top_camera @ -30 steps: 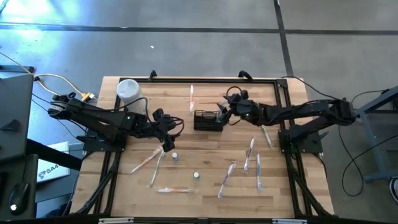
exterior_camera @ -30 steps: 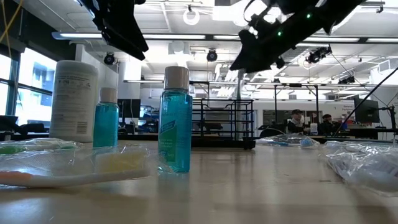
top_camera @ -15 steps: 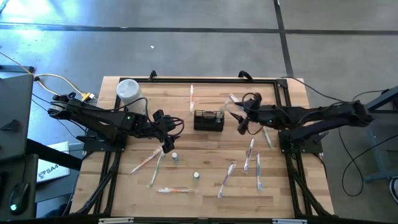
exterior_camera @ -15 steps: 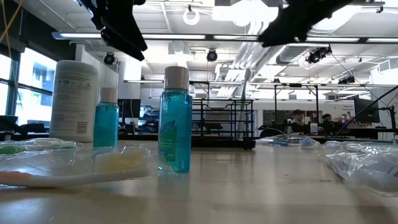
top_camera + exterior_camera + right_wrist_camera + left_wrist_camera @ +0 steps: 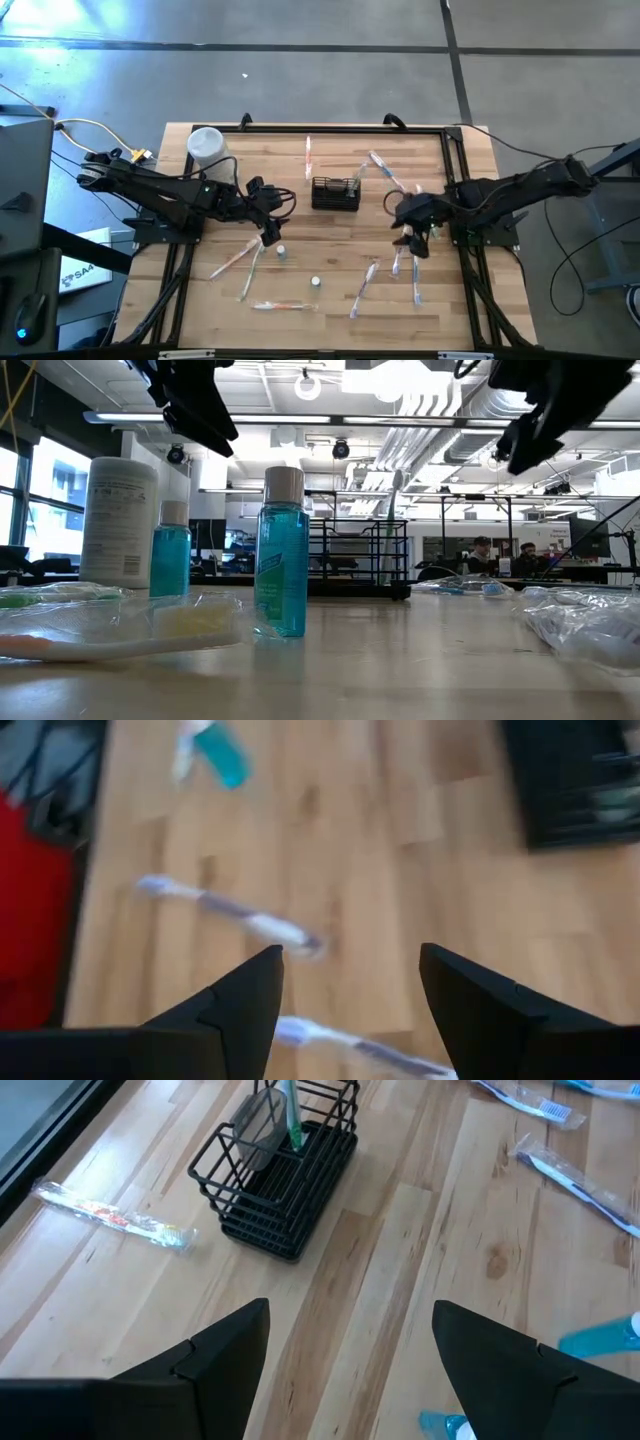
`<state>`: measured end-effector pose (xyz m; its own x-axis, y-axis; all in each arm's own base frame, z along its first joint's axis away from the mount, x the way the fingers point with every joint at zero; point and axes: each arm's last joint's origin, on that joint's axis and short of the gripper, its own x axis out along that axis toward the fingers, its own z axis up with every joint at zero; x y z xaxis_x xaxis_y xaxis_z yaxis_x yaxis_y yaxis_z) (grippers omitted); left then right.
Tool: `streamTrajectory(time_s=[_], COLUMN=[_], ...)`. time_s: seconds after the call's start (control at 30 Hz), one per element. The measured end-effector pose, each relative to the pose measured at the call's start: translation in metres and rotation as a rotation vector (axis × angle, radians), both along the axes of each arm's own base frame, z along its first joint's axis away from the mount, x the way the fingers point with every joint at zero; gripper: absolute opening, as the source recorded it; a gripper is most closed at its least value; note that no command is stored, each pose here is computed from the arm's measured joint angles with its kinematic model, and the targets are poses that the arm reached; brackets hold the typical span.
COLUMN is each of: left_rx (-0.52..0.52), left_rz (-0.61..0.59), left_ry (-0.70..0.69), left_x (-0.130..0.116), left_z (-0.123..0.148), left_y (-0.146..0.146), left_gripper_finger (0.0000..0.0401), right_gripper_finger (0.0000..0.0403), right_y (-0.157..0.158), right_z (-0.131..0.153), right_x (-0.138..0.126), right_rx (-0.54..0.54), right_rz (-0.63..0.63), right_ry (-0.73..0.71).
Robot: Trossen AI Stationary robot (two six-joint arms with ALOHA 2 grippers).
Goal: Pick & Place toothbrushing station
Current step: Put the top mouthwash into the mesh organizer
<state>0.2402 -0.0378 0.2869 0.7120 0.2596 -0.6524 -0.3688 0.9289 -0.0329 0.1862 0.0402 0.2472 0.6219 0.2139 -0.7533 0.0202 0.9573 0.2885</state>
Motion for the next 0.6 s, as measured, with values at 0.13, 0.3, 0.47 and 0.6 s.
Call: streamTrajectory(time_s=[0.13, 0.3, 0.47, 0.6], left_rx=[0.001, -0.002, -0.070, -0.124], left_rz=[0.000, -0.007, -0.086, -0.120], left_ry=[0.000, 0.002, 0.027, 0.041], left_x=[0.000, 0.000, 0.002, 0.003], left_z=[0.000, 0.000, -0.003, -0.005], left_y=[0.000, 0.000, -0.003, -0.006], left_gripper_finger=[0.0278, 0.0278, 0.0278, 0.0278], right_gripper_finger=[0.0229, 0.0229, 0.0229, 0.0229], right_y=[0.015, 0.030, 0.035, 0.037], right_z=[-0.005, -0.011, -0.021, -0.030], right_x=[0.007, 0.018, 0.027, 0.032], right_rx=[-0.036, -0.069, -0.079, -0.086], right_rz=[0.140, 0.209, 0.217, 0.214], right_ry=[-0.026, -0.062, -0.041, 0.000])
